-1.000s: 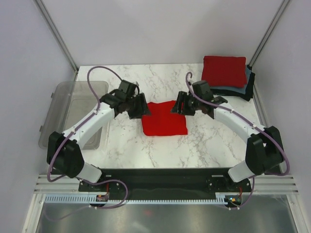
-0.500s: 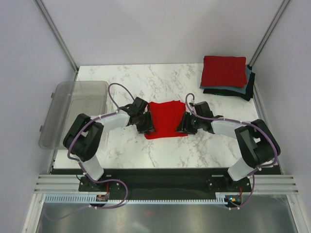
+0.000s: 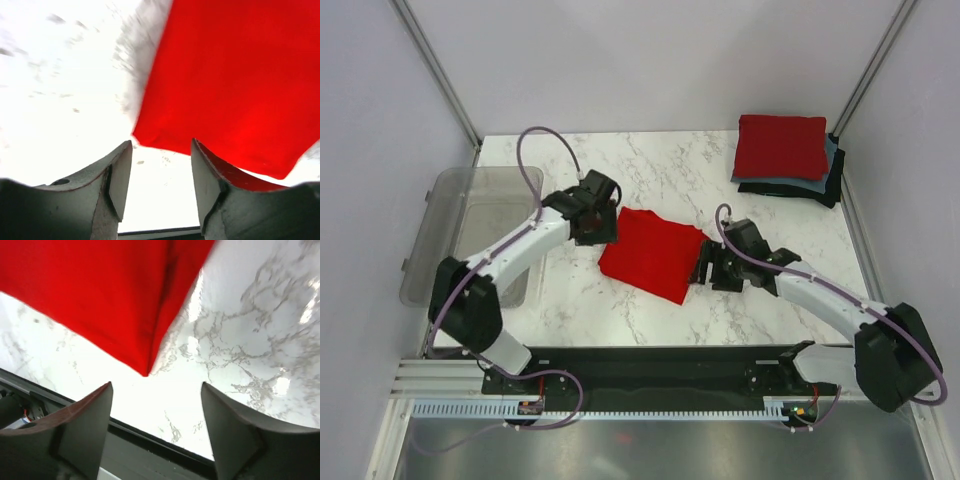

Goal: Fold and stack the t-shirts
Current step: Fold the tshirt, then neatly place the folded tshirt to the corner

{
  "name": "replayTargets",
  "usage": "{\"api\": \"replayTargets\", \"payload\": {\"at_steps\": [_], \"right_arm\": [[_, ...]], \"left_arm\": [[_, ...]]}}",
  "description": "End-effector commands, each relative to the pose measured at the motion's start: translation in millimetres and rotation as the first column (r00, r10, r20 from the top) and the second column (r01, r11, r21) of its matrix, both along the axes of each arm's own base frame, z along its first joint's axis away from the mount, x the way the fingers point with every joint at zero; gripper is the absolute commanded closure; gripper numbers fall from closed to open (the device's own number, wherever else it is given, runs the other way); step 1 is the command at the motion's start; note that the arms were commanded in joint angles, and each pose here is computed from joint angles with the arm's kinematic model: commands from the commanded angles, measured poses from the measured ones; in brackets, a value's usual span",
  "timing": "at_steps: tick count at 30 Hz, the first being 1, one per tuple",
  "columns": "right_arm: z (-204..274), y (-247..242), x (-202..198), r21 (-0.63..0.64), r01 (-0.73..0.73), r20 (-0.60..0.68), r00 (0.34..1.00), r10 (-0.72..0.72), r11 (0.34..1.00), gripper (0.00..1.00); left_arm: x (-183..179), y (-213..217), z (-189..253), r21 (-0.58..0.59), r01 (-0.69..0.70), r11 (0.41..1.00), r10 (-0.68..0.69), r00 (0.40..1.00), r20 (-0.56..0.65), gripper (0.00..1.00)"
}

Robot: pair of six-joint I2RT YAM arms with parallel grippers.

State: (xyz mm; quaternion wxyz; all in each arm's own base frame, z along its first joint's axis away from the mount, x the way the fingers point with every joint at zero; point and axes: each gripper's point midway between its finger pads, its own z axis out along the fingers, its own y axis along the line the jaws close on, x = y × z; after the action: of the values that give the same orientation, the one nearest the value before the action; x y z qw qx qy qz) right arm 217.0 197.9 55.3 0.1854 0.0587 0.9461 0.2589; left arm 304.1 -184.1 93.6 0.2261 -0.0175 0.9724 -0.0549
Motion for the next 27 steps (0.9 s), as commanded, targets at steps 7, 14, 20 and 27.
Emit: {"api": "replayTargets", "payload": {"at_steps": [7, 14, 20, 27], "right_arm": [[73.8, -3.5, 33.6, -0.049, 0.02, 0.161, 0.987, -0.012, 0.999, 0.05], [62.4, -9.7, 73.6, -0.029, 0.051, 0.172, 0.984, -0.046, 0.998, 0.06], [40.5, -7.0, 108.9, 0.099, 0.06, 0.156, 0.985, -0.075, 0.993, 0.08], [-7.3, -0.2, 126.2, 0.192, 0.079, 0.092, 0.991, -0.098, 0.978, 0.1]], "left_arm": [[-47.5, 40.0, 131.4, -0.045, 0.067, 0.997, -0.055, 0.974, 0.219, 0.28], [-96.5, 52.6, 118.7, -0.148, 0.122, 0.981, -0.078, 0.959, 0.274, 0.3], [-115.1, 66.5, 124.4, -0.208, 0.128, 0.97, -0.036, 0.917, 0.398, 0.28], [-117.8, 72.7, 132.2, -0.268, 0.126, 0.955, 0.029, 0.862, 0.506, 0.27]]}}
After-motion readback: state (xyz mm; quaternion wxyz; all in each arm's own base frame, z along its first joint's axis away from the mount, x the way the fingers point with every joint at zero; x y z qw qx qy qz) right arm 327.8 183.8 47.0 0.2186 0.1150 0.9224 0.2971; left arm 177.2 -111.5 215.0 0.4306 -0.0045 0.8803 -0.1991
